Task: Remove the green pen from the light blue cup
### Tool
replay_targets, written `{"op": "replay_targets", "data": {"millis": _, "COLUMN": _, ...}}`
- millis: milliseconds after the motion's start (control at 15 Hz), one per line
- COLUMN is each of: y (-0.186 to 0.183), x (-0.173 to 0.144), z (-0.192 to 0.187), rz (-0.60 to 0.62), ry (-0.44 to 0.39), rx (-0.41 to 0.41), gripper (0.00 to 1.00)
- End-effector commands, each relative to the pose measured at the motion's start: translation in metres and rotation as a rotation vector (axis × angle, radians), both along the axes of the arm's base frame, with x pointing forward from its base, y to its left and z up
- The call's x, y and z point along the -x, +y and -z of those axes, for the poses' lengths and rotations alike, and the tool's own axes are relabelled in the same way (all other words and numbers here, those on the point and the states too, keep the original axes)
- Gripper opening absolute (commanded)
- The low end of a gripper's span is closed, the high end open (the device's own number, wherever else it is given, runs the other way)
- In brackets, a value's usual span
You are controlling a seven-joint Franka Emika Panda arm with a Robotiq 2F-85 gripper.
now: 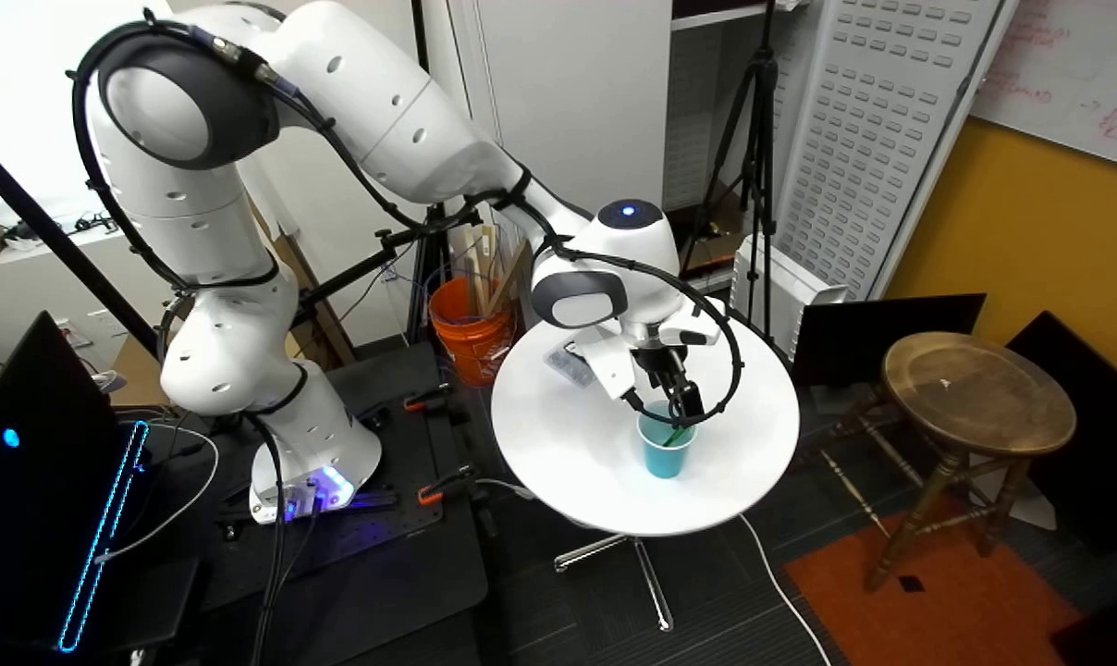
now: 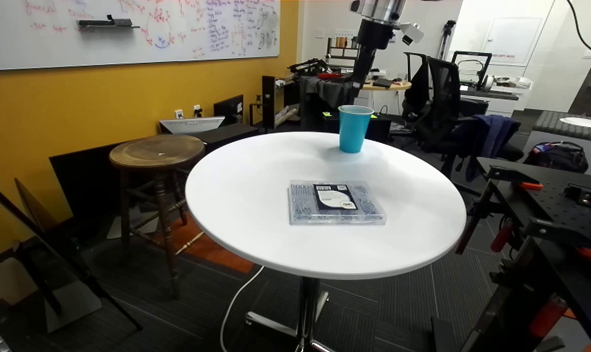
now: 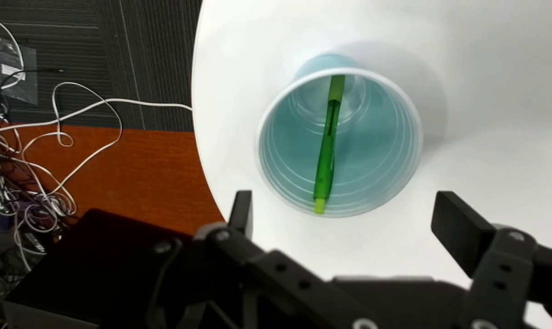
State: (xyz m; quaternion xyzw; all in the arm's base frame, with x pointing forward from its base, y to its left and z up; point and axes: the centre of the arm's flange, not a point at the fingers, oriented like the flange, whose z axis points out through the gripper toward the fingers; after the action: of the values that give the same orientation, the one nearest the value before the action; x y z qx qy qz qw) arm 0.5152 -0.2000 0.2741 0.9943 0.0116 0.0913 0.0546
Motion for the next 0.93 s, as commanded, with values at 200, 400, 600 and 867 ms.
{"op": "replay_targets", "data": {"millis": 200, "y": 0.006, "x": 0.009, "z": 0.003, "rz": 0.013, "ry": -0.010, "rx": -0.009, "gripper": 0.79}}
{"op": "replay_targets", "data": {"millis": 400, "y": 0.006, "x": 0.007, "z": 0.006, "rz": 0.014, "ry": -0.011, "rx": -0.017, "gripper": 0.66}}
{"op": "replay_targets", "data": {"millis": 600, "y": 0.005, "x": 0.001, "z": 0.012, "rz": 0.014, "ry": -0.009, "rx": -0.022, "gripper": 0.69}}
{"op": "replay_targets", "data": {"millis": 867, "y": 0.003, "x": -0.006, "z": 0.024, "rz": 0.036, "ry": -0.019, "rx": -0.025, "gripper": 0.75}}
